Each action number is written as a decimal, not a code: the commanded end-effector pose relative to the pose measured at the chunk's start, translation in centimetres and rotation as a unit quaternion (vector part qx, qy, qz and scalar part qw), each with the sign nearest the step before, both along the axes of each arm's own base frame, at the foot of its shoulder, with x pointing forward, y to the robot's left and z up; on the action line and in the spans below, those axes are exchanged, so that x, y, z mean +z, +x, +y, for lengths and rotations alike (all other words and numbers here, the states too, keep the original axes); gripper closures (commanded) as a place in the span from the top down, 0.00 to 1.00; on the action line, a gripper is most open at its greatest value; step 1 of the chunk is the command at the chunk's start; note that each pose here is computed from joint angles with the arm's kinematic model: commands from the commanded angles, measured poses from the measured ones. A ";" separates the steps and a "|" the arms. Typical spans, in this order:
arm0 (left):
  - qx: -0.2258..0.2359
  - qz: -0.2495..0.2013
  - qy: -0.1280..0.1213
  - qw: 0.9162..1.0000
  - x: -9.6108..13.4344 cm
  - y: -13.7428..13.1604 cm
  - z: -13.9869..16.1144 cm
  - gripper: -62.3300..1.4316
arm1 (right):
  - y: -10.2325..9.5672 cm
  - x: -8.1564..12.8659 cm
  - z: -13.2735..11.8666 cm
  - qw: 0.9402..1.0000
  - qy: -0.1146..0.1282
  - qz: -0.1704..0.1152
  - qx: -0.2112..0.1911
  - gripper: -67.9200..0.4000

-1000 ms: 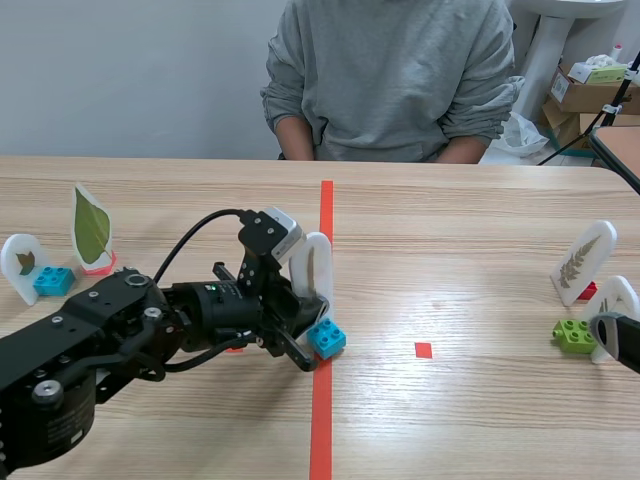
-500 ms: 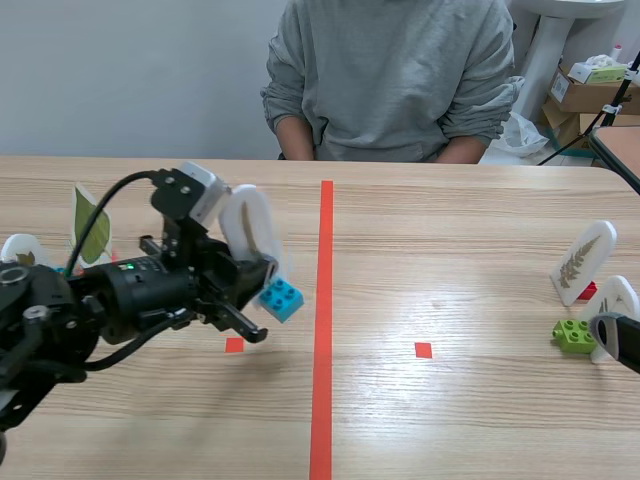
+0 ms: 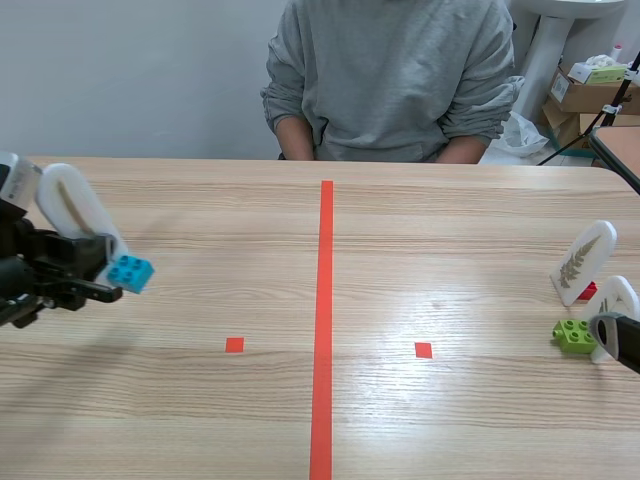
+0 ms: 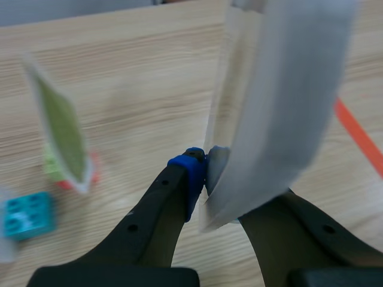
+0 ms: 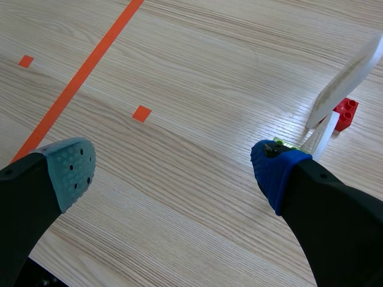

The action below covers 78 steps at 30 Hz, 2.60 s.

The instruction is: Do the leaf sorting experiment

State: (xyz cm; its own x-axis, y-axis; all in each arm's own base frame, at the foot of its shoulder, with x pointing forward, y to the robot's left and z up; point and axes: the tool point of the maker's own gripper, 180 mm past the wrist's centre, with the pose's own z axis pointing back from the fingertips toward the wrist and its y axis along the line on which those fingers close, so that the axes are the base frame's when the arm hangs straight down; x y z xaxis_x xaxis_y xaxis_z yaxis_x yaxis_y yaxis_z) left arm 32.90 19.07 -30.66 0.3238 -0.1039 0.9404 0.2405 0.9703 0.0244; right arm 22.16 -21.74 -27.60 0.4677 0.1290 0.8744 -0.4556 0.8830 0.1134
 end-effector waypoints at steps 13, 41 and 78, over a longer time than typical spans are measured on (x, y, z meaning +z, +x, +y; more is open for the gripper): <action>0.095 0.016 0.030 0.995 -2.0 2.2 6.7 0.16 | 0.7 1.0 0.0 1.000 0.006 -0.019 0.001 0.78; 0.127 0.057 0.038 0.990 -5.8 2.0 9.0 0.16 | 0.7 1.0 0.0 1.000 0.006 -0.019 0.001 0.78; 0.056 -0.021 0.101 0.993 2.9 1.5 6.5 0.87 | 0.7 1.0 0.0 1.000 0.006 -0.019 0.001 0.78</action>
State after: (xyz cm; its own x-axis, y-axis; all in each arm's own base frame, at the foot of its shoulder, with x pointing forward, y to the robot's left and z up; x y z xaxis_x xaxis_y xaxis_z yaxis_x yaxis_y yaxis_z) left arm 34.33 25.18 -28.23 0.3113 -0.2494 0.9170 0.1311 0.9670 0.2185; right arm 22.17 -21.74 -27.59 0.4673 0.1290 0.8746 -0.4556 0.8830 0.1132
